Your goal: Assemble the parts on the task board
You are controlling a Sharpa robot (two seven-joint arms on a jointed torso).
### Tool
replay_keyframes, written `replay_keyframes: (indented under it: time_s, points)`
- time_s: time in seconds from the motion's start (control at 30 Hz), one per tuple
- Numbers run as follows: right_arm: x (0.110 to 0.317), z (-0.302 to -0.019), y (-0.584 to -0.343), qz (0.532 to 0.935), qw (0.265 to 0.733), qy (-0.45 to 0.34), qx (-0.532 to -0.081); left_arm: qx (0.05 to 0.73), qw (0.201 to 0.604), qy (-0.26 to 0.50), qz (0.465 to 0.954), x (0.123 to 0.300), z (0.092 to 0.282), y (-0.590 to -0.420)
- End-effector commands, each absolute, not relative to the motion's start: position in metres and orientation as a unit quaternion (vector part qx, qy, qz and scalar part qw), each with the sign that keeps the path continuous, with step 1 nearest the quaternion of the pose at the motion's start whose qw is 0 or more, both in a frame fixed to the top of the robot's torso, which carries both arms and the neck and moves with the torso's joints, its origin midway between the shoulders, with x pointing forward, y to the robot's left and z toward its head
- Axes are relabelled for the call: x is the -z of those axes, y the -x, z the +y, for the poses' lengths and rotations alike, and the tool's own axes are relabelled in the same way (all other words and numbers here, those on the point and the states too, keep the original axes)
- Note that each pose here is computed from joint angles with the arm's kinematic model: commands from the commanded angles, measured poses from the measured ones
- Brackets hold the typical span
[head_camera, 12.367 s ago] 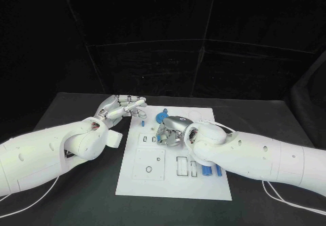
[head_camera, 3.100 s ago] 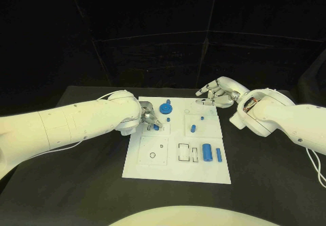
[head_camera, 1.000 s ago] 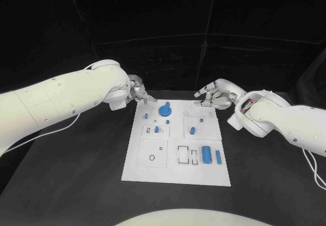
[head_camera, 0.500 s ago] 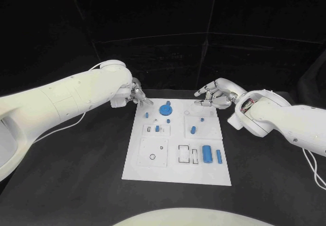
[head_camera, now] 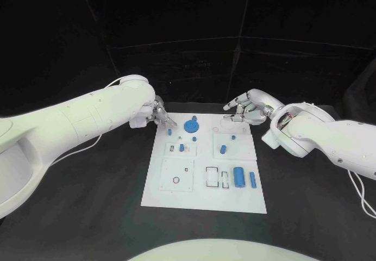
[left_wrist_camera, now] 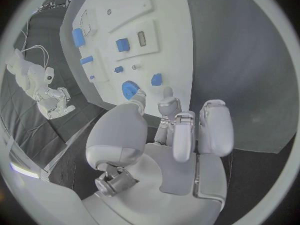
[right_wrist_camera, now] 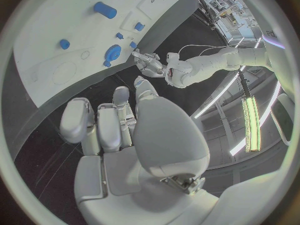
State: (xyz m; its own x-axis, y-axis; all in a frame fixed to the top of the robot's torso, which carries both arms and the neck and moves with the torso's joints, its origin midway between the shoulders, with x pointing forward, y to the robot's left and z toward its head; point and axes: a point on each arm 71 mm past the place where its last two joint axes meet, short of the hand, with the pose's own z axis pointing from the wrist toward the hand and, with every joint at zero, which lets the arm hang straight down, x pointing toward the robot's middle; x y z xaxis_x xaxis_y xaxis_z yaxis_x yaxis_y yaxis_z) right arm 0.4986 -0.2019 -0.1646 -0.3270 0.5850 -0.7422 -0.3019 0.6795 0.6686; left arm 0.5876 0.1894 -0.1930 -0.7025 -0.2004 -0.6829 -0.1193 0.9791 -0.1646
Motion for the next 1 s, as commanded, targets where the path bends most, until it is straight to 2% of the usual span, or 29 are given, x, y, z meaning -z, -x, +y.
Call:
replay_keyframes:
  time_s: [0.03,1.0]
  points:
    - [0.1629,-0.2004,-0.4984,0.713,0.572,-0.095,-0.394,0.056,0.370,0.075,0.924,0.1947,0.1875,-0.5872]
    - [0.1633,-0.1977,-0.4988,0.714,0.570,-0.094,-0.395,0.071,0.353,0.068,0.930,0.2012,0.1821,-0.5853]
